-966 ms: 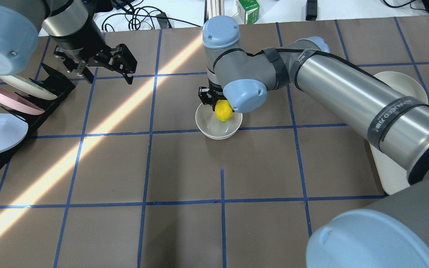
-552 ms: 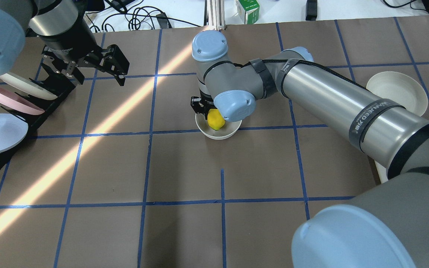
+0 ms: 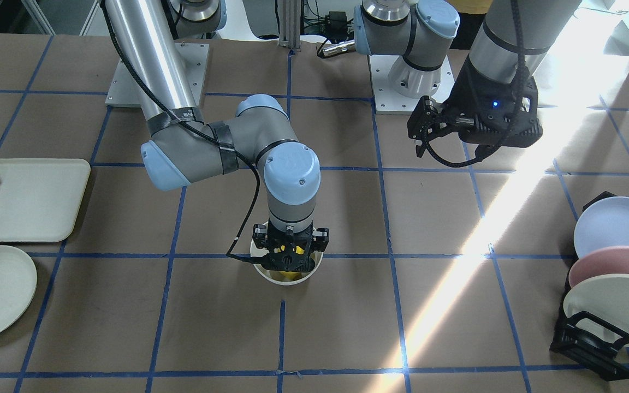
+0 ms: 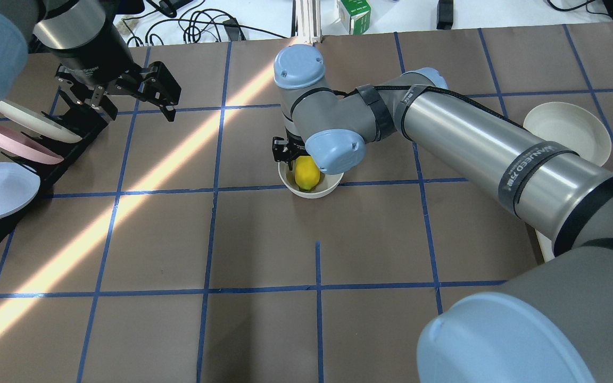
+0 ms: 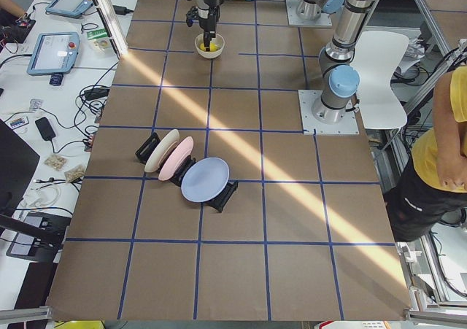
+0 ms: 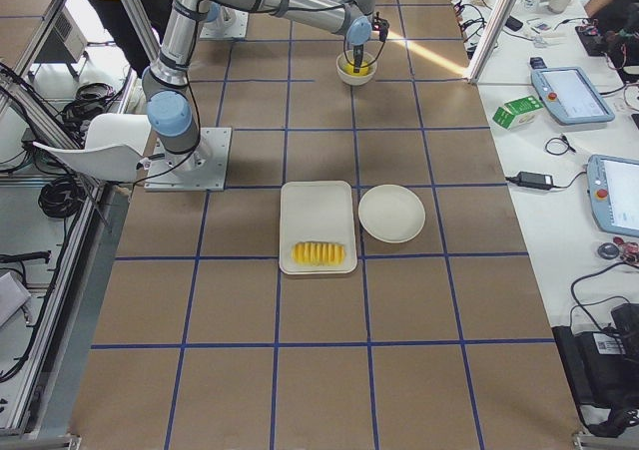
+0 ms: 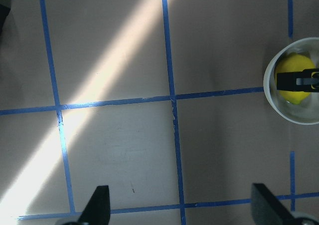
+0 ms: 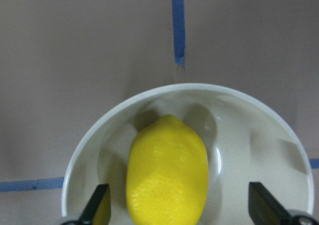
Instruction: Place bowl and put lemon in it
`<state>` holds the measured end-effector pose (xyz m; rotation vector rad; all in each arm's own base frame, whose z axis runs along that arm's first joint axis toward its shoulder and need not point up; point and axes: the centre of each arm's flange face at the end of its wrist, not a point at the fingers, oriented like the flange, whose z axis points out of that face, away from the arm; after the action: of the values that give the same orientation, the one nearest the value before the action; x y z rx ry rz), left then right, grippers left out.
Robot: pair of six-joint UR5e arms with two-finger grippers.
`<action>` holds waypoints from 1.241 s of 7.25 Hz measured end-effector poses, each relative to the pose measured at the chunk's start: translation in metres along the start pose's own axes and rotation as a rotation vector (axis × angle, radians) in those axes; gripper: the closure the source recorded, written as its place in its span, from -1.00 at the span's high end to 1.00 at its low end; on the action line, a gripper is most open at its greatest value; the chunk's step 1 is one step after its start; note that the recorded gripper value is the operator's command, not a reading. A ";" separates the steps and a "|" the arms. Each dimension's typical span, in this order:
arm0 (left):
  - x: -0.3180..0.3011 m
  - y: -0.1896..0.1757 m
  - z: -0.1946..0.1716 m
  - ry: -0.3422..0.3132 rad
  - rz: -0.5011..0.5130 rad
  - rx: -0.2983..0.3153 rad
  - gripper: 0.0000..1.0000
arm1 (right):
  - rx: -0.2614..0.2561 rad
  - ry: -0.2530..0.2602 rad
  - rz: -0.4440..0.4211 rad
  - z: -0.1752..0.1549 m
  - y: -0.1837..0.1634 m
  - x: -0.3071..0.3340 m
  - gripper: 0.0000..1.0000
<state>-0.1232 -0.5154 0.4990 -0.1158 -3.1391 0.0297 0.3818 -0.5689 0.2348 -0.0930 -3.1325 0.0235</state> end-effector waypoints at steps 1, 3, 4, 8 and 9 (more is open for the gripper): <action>-0.001 0.001 -0.002 0.008 -0.003 -0.013 1.00 | 0.011 -0.001 0.006 -0.016 -0.001 0.006 1.00; -0.001 0.001 -0.004 0.014 -0.004 -0.029 1.00 | 0.037 -0.014 0.020 -0.076 -0.009 0.046 1.00; 0.000 0.002 -0.004 0.016 -0.004 -0.030 1.00 | 0.052 -0.020 0.017 -0.110 -0.014 0.080 1.00; 0.000 0.003 -0.007 0.016 -0.008 -0.026 1.00 | -0.015 0.001 0.034 -0.208 0.008 0.206 1.00; 0.000 0.003 -0.008 0.016 -0.013 -0.025 1.00 | -0.031 0.002 0.042 -0.225 0.021 0.217 1.00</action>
<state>-0.1232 -0.5121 0.5065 -0.0959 -3.1248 -0.0109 0.1688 -0.5315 0.4610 -0.1582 -3.1289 -0.0253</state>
